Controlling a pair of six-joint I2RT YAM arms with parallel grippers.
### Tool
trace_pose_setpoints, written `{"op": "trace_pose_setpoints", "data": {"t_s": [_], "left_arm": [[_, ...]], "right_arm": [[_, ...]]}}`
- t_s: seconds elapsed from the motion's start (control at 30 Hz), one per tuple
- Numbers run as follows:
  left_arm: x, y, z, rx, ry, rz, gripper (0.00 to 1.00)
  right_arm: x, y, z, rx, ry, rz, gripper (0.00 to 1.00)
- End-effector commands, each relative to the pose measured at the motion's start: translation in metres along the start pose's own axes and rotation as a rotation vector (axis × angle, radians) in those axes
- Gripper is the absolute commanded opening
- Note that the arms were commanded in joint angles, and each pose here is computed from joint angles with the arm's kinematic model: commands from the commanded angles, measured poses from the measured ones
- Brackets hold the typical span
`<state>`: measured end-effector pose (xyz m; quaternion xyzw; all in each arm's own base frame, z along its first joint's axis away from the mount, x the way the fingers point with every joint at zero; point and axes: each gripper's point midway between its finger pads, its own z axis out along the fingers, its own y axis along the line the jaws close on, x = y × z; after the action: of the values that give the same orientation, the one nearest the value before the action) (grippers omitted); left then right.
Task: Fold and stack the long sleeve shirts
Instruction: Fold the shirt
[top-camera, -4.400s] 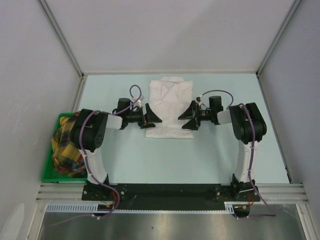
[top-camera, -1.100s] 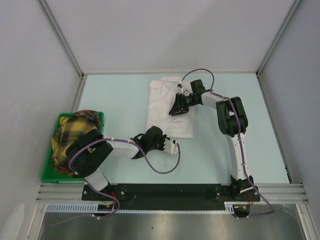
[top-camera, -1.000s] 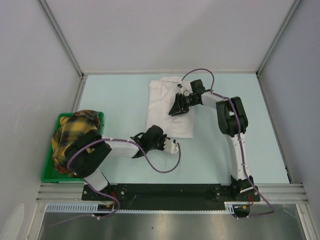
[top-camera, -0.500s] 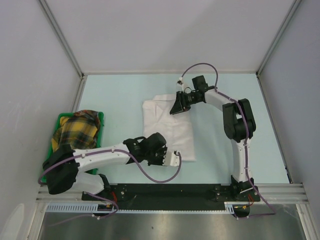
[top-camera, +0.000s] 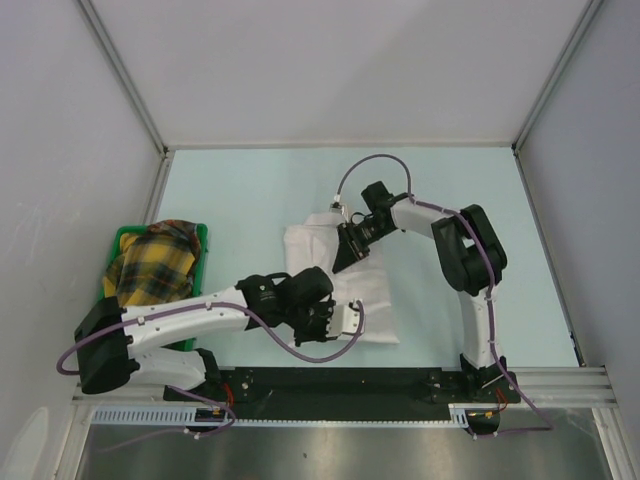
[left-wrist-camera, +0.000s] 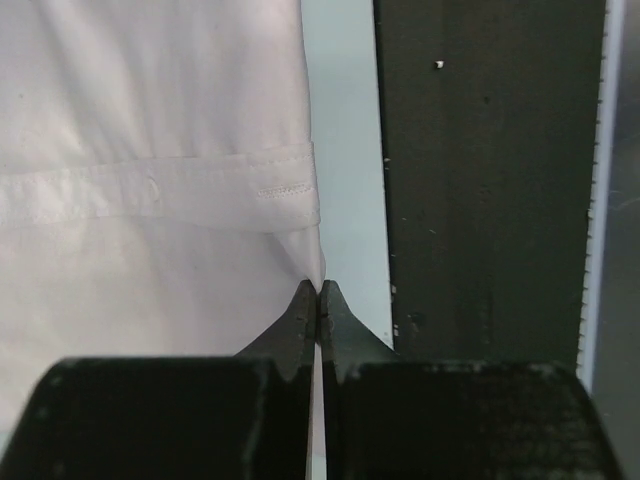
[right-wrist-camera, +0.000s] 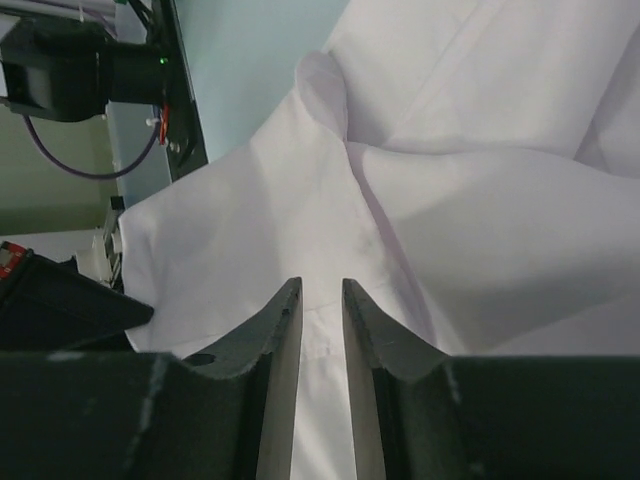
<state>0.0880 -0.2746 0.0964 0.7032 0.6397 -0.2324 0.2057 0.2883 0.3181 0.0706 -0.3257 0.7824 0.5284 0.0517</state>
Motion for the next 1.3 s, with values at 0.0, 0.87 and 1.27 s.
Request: {"op": "trace_pose_setpoints", "data": {"t_s": [0.0, 0.87, 1.27], "left_arm": [[-0.031, -0.020, -0.024, 0.071, -0.090, -0.049, 0.00], [-0.043, 0.085, -0.055, 0.050, -0.142, -0.106, 0.00], [-0.002, 0.152, -0.028, 0.043, -0.131, -0.196, 0.11]], "right_arm": [[0.034, -0.002, 0.005, -0.034, 0.081, -0.024, 0.27], [0.042, 0.046, -0.008, -0.082, 0.153, -0.071, 0.34], [-0.018, 0.011, -0.118, 0.045, -0.098, -0.041, 0.88]]}}
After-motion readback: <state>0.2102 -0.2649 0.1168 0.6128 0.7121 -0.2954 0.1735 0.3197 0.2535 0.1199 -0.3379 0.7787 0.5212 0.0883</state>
